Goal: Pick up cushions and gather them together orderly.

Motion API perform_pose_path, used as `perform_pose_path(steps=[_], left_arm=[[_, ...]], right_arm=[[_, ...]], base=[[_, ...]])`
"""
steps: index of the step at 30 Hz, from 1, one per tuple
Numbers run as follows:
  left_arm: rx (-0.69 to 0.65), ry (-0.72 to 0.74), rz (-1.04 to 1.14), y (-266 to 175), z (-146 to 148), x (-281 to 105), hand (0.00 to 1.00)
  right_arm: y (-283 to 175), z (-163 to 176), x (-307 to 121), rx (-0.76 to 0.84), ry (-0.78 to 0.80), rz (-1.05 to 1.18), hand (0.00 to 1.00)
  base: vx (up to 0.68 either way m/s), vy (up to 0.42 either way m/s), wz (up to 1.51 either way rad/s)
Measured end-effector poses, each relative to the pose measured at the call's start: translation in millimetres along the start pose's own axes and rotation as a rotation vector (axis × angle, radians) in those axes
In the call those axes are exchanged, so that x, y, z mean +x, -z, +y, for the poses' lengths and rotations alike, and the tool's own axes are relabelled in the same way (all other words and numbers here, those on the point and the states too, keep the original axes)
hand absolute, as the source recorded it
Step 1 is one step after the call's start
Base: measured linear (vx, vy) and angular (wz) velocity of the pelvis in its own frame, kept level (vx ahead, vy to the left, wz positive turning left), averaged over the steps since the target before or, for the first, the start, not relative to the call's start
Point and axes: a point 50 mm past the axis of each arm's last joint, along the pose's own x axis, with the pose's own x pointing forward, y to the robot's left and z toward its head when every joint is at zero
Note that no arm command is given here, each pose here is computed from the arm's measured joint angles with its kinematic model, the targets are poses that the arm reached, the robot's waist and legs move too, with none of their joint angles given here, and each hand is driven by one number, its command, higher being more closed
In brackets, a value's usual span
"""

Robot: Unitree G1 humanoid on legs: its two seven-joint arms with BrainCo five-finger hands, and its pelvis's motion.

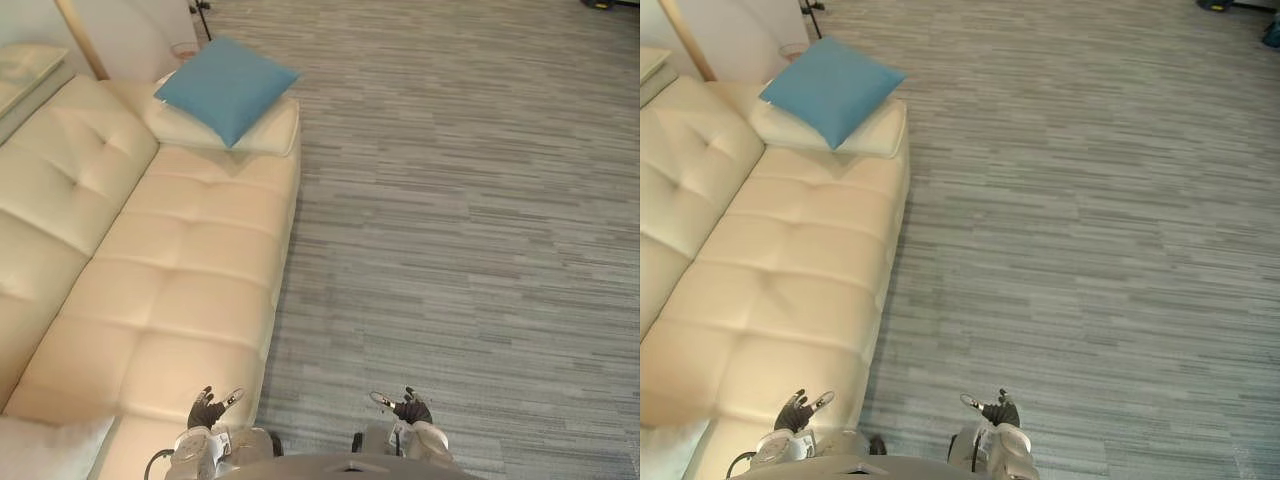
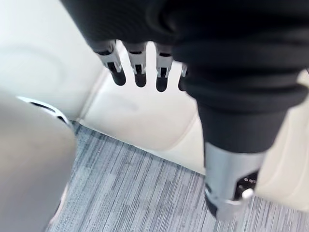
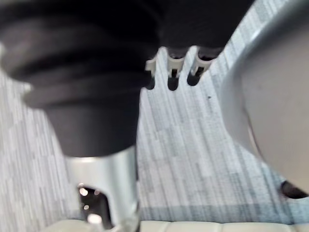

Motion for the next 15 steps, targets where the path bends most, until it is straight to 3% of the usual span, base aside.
perform_pose_path(steps=[3,7,10,15], left_arm=[[0.007,0.006,0.002,-0.2,-1.8,0.3,0.0],[0.115,0.02,0.02,-0.6,3.0,3.2,0.0],[0.09,0.053,0.032,1.0,-15.7,3.6,0.0],[0.04,0.051,-0.014,-8.8,-20.0,3.9,0.0]], right_arm=[[-7.5,2.1,2.8,-0.003,-0.006,-0.018,0.0],[-4.1,-6.0,3.8,-0.012,0.013,-0.004,0.0],[-21.5,-31.7,9.4,-0.026,0.078,-0.047,0.0],[-5.5,-30.4,4.3,-0.006,0.078,-0.006,0.0]], base=[[0.5,-0.132,-0.12],[0.47,-0.248,0.19],[0.49,-0.262,0.02],[0.38,-0.191,0.02]])
